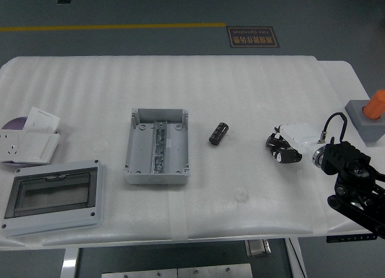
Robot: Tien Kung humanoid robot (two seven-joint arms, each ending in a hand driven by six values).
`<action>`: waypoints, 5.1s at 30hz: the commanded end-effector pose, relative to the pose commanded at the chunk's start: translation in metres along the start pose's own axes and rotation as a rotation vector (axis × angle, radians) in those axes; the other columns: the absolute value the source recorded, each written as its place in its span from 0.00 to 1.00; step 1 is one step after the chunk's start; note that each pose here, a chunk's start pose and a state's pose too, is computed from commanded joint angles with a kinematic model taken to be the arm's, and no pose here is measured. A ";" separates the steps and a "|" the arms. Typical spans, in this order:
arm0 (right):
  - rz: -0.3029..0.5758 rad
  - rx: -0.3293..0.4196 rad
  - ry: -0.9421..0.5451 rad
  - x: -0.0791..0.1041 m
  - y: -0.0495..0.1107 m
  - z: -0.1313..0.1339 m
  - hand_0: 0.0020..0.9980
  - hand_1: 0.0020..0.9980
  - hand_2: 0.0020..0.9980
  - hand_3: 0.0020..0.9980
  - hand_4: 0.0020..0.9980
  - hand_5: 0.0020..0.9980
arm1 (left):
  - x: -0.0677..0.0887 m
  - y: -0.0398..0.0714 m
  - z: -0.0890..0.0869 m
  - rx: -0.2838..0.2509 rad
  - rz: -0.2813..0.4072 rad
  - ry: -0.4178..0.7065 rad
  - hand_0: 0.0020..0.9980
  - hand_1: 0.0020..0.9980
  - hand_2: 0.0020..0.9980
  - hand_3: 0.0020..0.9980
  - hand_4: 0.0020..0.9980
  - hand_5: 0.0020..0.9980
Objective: Pick up the battery,place it into the box
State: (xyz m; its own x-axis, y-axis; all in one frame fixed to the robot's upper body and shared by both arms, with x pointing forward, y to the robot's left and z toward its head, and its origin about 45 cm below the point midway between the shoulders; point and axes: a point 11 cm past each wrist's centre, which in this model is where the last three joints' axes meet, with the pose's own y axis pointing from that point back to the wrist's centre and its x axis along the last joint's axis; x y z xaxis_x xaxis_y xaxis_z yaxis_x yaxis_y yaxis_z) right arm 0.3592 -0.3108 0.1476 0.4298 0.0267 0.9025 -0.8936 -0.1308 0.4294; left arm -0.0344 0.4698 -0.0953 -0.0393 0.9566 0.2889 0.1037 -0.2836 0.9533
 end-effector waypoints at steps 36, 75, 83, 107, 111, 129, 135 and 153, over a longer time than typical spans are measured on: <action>0.155 0.331 -0.122 0.075 -0.006 -0.149 0.36 0.46 0.43 0.69 0.23 0.12 | 0.001 0.000 -0.002 0.004 0.002 -0.006 0.62 0.65 0.54 0.58 0.66 0.44; 0.103 0.495 -0.115 0.050 -0.008 -0.230 0.70 0.78 0.81 0.91 0.71 0.42 | 0.010 0.001 -0.002 0.001 0.023 -0.021 0.62 0.65 0.53 0.57 0.66 0.45; 0.141 0.245 -0.159 0.079 -0.033 -0.152 0.80 0.89 0.92 0.99 0.84 0.49 | 0.009 0.001 -0.001 0.000 0.022 -0.018 0.62 0.65 0.53 0.57 0.64 0.44; -0.083 0.058 -0.102 0.034 -0.048 -0.118 0.83 0.89 0.99 1.00 0.94 0.56 | 0.008 0.001 0.001 -0.005 0.021 -0.020 0.62 0.65 0.52 0.56 0.61 0.41; -0.074 0.061 -0.098 0.030 -0.050 -0.120 0.83 0.89 0.99 1.00 0.94 0.56 | 0.008 0.001 0.002 -0.008 0.021 -0.020 0.62 0.65 0.52 0.56 0.61 0.41; 0.010 0.054 -0.087 0.021 -0.051 -0.126 0.67 0.71 0.70 0.87 0.86 0.52 | 0.009 0.001 0.000 -0.004 0.022 -0.023 0.62 0.65 0.52 0.56 0.60 0.41; -0.005 0.052 -0.075 0.013 -0.051 -0.125 0.61 0.65 0.60 0.79 0.70 0.38 | 0.008 0.001 0.000 -0.003 0.021 -0.023 0.62 0.65 0.52 0.56 0.60 0.41; 0.084 0.111 -0.107 0.039 -0.042 -0.132 0.54 0.59 0.52 0.70 0.64 0.34 | 0.007 0.001 0.001 -0.006 0.020 -0.021 0.62 0.65 0.52 0.56 0.59 0.41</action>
State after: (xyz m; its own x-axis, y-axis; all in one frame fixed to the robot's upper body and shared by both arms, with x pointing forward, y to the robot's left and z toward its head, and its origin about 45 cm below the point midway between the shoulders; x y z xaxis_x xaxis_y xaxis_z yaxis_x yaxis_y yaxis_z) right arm 0.3962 -0.1739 0.1690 0.3710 -0.0935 0.9239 -0.9096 -0.2372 0.3412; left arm -0.0335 0.4768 -0.0924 -0.0163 0.9518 0.3064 0.0982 -0.3034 0.9478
